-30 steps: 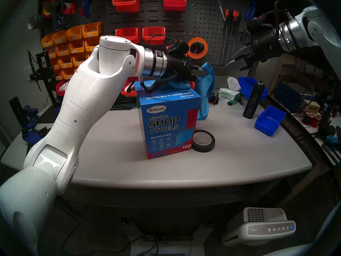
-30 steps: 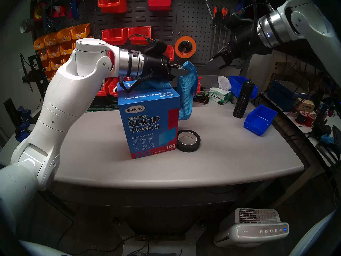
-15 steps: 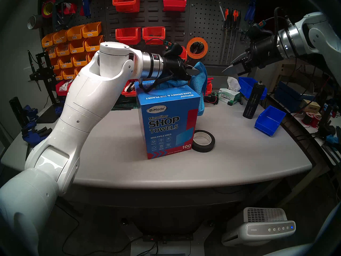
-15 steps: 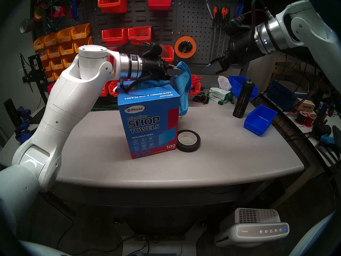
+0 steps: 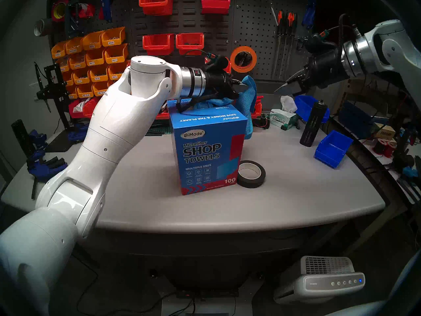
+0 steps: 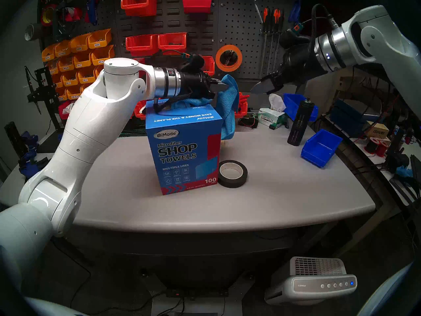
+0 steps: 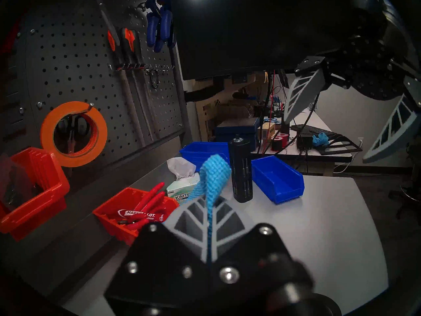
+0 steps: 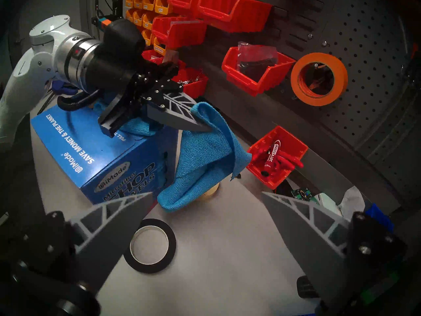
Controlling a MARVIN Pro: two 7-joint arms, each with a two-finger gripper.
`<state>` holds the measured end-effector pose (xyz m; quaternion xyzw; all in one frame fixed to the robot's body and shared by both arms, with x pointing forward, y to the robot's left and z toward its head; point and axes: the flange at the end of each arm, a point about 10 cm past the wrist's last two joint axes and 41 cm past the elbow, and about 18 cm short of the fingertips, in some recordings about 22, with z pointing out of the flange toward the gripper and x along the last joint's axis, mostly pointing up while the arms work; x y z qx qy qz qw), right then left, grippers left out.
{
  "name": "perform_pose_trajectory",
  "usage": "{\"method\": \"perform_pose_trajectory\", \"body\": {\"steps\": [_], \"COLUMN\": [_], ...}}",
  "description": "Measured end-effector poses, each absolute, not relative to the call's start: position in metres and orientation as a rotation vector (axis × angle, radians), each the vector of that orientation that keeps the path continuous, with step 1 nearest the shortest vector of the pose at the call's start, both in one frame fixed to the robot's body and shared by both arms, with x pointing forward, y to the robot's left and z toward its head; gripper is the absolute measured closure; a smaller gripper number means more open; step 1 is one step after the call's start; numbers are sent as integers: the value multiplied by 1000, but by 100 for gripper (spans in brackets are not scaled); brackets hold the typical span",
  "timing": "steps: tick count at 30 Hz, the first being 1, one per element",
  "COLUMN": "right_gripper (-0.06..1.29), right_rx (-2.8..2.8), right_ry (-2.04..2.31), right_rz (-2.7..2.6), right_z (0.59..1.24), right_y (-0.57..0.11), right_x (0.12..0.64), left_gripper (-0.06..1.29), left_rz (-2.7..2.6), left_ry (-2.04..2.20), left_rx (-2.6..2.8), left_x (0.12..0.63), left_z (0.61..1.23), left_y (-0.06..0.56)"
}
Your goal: Take out a shop towel
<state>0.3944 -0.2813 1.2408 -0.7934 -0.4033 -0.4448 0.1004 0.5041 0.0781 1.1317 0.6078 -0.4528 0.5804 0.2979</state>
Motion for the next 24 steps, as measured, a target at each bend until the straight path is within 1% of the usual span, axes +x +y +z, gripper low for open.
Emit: {"method": "perform_pose_trajectory", "body": {"steps": [18,19,20,21,22,23,24], "right_gripper": [-2,-2,-2,-2,-2,-2,-2], "right_rx": [-2342,-2341,-2340,-2339,-2339,-2338,-2337], "right_ry": [-1185,-1186,-1187,-1188,-1188,-1189,-1189], "right_rz": [-1328,-1329,-1329,-1330,-1330,-1331,-1331], "right_z": [1244,1245,1245,1245,1245,1246,1246], "right_y": [-273,-272,-272,-271,-270,-270,-269], "right_x": [401,402,402,402,402,402,402], "left_gripper": [125,124,114,87,48,6,-2], "left_rz": [1527,1526,1526,1527,1527,1528,1528], "left_ry": [-1268,-1271,-1273,-1275,-1276,-1279,-1280], "left_rx": [1586,1585,1584,1583,1581,1578,1576], "left_x": [496,495,495,495,495,494,494], "left_z": [1136,1136,1136,1136,1136,1137,1137], "left_y": [85,85,85,85,85,85,84]}}
